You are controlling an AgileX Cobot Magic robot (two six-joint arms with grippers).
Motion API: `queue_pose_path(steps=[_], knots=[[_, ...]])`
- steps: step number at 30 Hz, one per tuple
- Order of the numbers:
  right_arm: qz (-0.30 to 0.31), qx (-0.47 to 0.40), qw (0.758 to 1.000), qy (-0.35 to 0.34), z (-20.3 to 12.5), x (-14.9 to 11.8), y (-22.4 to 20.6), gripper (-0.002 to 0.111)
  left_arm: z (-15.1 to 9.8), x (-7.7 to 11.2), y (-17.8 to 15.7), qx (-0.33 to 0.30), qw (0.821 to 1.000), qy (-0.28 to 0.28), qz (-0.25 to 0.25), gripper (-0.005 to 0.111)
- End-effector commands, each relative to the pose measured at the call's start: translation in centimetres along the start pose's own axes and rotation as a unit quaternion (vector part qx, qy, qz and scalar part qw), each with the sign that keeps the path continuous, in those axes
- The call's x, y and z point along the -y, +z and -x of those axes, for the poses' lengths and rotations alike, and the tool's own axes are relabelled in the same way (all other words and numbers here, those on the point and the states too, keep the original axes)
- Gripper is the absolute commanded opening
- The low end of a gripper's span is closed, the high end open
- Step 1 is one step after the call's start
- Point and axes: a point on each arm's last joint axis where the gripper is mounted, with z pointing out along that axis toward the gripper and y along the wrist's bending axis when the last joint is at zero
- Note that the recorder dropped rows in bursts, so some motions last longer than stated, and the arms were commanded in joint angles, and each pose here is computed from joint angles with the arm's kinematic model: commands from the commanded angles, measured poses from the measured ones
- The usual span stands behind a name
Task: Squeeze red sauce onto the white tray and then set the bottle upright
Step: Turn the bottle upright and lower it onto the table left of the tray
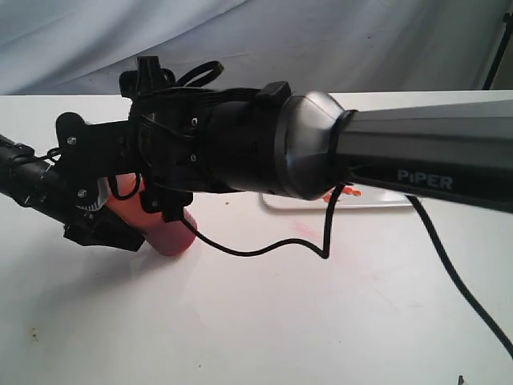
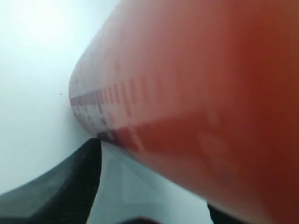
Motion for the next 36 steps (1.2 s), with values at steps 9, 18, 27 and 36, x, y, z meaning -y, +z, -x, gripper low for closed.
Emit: queue_pose_path(steps=[9,18,27,36], knots=[[0.033,-0.013,0.995,0.097,-1.6,0.3,0.4,0.094,2.7,2.0,-1.8,0.026,0.999,0.013,0.013,0.055],[0.058,-0.016,0.988,0.140,-1.5,-0.2,0.4,0.094,2.7,2.1,-1.9,0.018,1.000,0.012,0.015,0.055],[0.056,-0.001,0.984,0.172,-1.3,0.6,-0.5,0.094,2.6,2.1,-1.9,0.009,1.000,0.013,0.014,0.055],[0.065,0.023,0.969,0.236,-1.1,2.1,-3.0,0.094,2.5,2.1,-1.9,0.006,1.000,0.012,0.014,0.055]])
